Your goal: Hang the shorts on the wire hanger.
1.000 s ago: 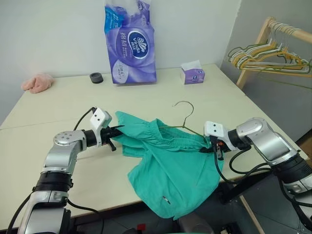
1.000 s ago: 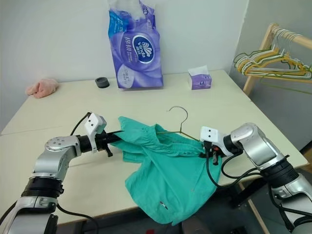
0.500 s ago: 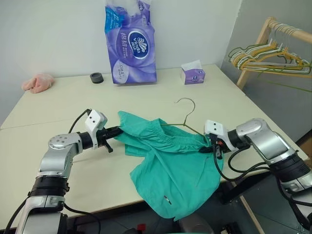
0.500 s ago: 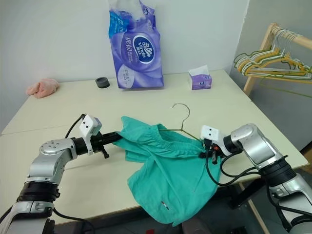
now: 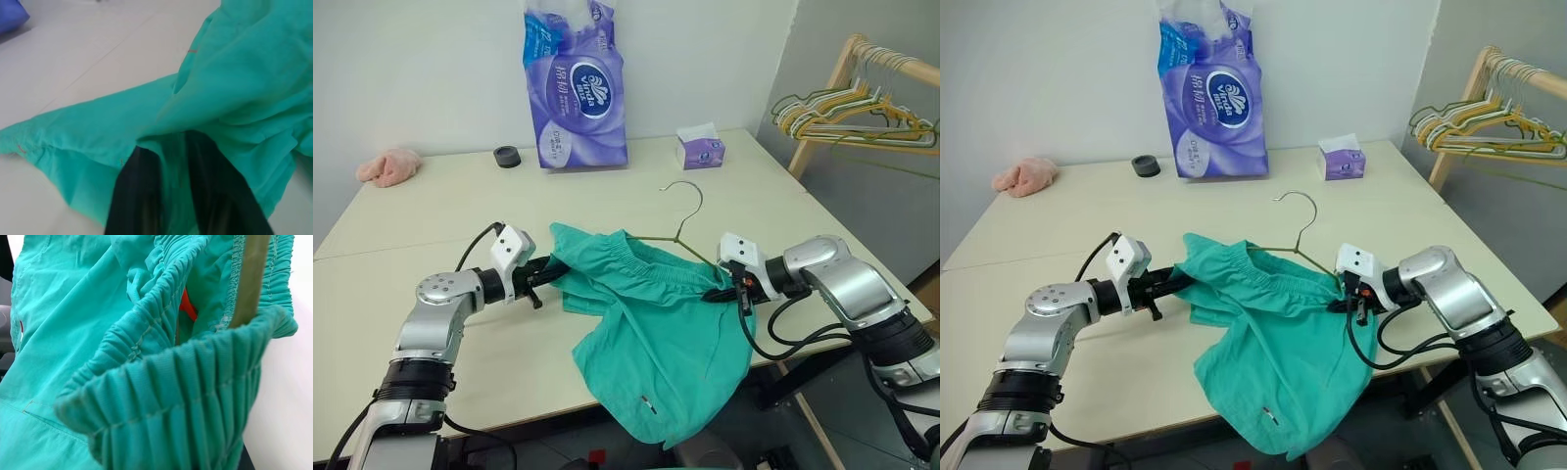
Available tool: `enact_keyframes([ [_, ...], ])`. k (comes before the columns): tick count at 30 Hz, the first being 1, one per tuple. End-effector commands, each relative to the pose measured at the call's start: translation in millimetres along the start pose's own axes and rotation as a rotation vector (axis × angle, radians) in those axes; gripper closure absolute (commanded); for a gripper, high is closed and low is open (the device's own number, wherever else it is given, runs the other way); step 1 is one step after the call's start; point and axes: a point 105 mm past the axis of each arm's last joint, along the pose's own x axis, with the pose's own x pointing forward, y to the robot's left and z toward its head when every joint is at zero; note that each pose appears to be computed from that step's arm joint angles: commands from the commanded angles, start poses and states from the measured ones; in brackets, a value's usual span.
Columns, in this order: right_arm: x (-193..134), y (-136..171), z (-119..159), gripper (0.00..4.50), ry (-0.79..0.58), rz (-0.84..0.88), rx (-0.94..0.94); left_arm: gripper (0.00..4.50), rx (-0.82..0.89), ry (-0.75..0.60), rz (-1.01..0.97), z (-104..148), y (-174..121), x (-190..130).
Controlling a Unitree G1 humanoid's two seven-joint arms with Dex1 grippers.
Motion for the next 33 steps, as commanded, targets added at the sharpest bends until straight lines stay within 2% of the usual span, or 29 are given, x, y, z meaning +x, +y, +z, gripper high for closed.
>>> enact_keyframes([
  [1,-8.7,-2.5,13.8,4.50,-0.046,-0.036,-0.032,2.12,0.024,-0.120,0.105,31.0,17.6,-15.3],
  [3,-8.3,-2.9,12.7,4.50,-0.049,-0.046,-0.022,1.56,-0.008,-0.160,0.121,40.3,20.2,-26.6],
  [8,-9.1,-6.1,5.3,4.50,-0.057,-0.087,0.043,1.56,0.004,-0.160,0.199,53.6,37.7,-64.9],
  [12,-12.2,-11.9,-3.5,4.50,-0.071,-0.147,0.141,1.56,-0.027,-0.156,0.087,65.4,21.0,-70.1],
  [16,-20.9,-26.9,-15.5,4.50,-0.120,-0.281,0.266,1.56,-0.054,-0.167,-0.245,86.6,-40.4,-46.5],
  [20,-30.6,-26.0,-33.3,4.50,-0.152,-0.371,0.393,1.56,-0.056,-0.219,-0.474,113.8,-79.9,-23.6],
  [27,-48.3,-16.7,-46.9,4.50,-0.210,-0.516,0.610,1.56,-0.050,-0.280,-0.649,142.1,-100.5,-4.3],
  [33,-93.0,-7.9,-61.4,4.50,-0.190,-0.663,0.817,1.56,0.035,-0.296,-0.759,150.3,-116.6,22.8],
])
